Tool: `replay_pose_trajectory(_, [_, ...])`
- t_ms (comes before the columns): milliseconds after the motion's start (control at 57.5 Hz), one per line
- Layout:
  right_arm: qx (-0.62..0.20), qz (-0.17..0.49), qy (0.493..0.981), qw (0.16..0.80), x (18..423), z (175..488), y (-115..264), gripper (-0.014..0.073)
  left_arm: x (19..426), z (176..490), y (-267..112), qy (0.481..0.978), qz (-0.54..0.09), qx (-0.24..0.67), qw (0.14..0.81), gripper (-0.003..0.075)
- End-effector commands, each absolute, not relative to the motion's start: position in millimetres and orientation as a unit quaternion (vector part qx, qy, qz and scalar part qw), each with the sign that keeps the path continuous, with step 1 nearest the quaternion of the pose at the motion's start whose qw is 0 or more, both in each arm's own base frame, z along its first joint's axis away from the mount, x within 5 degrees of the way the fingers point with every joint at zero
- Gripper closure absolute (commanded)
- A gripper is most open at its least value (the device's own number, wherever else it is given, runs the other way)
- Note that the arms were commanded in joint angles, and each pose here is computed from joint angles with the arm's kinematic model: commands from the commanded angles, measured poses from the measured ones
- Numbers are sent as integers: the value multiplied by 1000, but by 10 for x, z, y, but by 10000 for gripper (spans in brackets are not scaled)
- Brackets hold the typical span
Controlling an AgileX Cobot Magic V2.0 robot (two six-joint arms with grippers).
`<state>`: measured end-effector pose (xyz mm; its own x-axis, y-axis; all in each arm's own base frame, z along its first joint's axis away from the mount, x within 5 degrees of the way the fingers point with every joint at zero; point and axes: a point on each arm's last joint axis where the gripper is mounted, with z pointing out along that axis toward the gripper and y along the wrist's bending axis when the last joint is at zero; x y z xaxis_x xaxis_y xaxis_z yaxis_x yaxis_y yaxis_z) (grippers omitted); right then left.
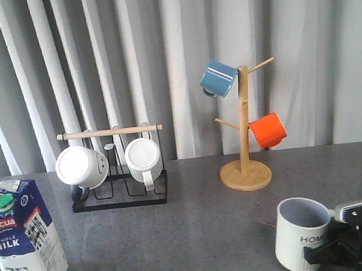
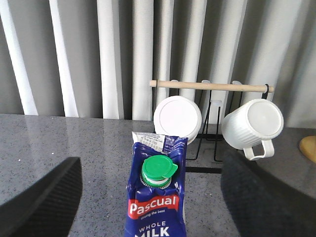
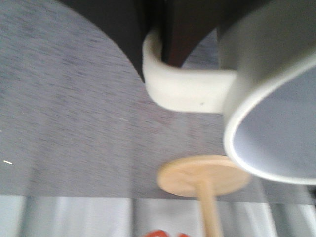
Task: Place milk next to cup
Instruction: 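Slide the held mug toward the middle of the table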
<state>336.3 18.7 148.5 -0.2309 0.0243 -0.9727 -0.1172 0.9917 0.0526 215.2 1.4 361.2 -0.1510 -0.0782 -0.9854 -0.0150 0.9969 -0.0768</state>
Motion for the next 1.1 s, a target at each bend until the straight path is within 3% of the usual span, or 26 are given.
replay_pose_trajectory(0, [-45,81,730,677,3398,1805,420,585,2137,3819,19,718,-27,-35,695,165])
replay_pose_trajectory(209, [-5,111,728,676,3464,1841,916,583,2137,3819,19,718,-27,-35,695,165])
replay_pose_trajectory(644, [-2,55,746,663,3554,1746,1706,583,2137,3819,19,718,-27,-35,695,165])
replay_pose_trajectory(905, [-27,30,751,659,3529,1718,1814,571,2137,3819,19,718,-27,-35,695,165])
replay_pose_trajectory(1079, [-37,17,755,654,3512,1697,1798,500,2137,3819,19,718,-27,-35,695,165])
